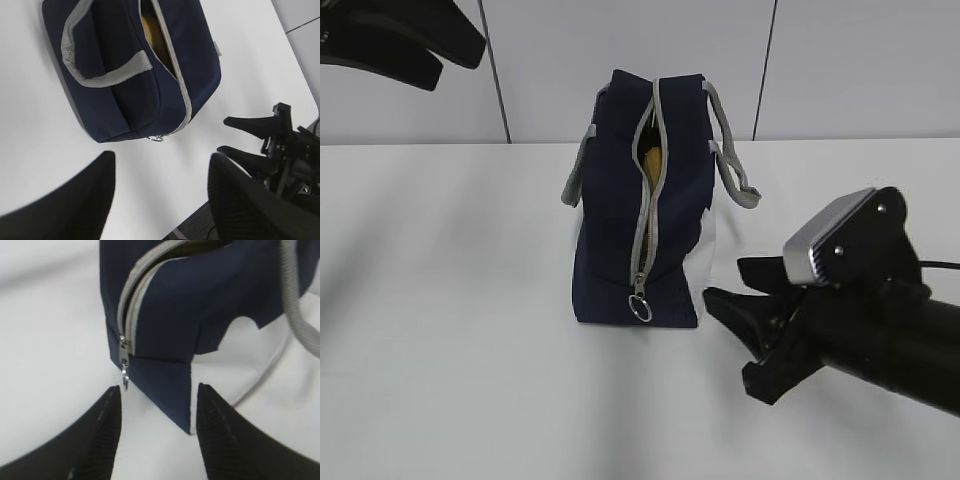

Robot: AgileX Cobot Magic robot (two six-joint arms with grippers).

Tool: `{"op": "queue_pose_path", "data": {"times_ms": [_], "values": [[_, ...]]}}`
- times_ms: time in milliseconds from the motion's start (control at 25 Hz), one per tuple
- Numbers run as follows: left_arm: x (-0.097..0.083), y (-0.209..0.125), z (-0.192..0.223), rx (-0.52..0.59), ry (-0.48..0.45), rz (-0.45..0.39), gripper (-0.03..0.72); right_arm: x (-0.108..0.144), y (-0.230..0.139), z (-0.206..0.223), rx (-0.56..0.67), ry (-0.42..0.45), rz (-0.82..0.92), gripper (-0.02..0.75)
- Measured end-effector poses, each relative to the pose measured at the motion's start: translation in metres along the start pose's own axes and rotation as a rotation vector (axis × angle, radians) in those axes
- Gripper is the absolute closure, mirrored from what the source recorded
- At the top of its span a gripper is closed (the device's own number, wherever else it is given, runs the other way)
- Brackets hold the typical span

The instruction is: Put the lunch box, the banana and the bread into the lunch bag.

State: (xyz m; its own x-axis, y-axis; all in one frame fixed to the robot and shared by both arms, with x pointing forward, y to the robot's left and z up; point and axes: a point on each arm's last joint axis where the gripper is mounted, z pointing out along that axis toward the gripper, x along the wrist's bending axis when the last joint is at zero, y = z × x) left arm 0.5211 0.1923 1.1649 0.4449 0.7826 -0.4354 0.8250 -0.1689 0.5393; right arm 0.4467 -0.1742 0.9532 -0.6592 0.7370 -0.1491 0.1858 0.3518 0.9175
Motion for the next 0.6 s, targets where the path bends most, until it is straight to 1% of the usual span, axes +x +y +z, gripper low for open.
{"op": "queue_pose_path", "data": {"times_ms": [160,360,600], "values": [[0.002,0.001,0.003,0.006,0.005,-0.003,0.274,0.008,-0.014,0.02,-0.076,0.076,0.004,0.386],[0.01,0.003,0.015,0.033,0.009,-0.019,0.279,0.014,-0.039,0.043,-0.038,0.131,0.031,0.399],[0.014,0.004,0.022,0.043,0.007,-0.031,0.283,0.014,-0.048,0.067,-0.061,0.161,0.04,0.42]]}}
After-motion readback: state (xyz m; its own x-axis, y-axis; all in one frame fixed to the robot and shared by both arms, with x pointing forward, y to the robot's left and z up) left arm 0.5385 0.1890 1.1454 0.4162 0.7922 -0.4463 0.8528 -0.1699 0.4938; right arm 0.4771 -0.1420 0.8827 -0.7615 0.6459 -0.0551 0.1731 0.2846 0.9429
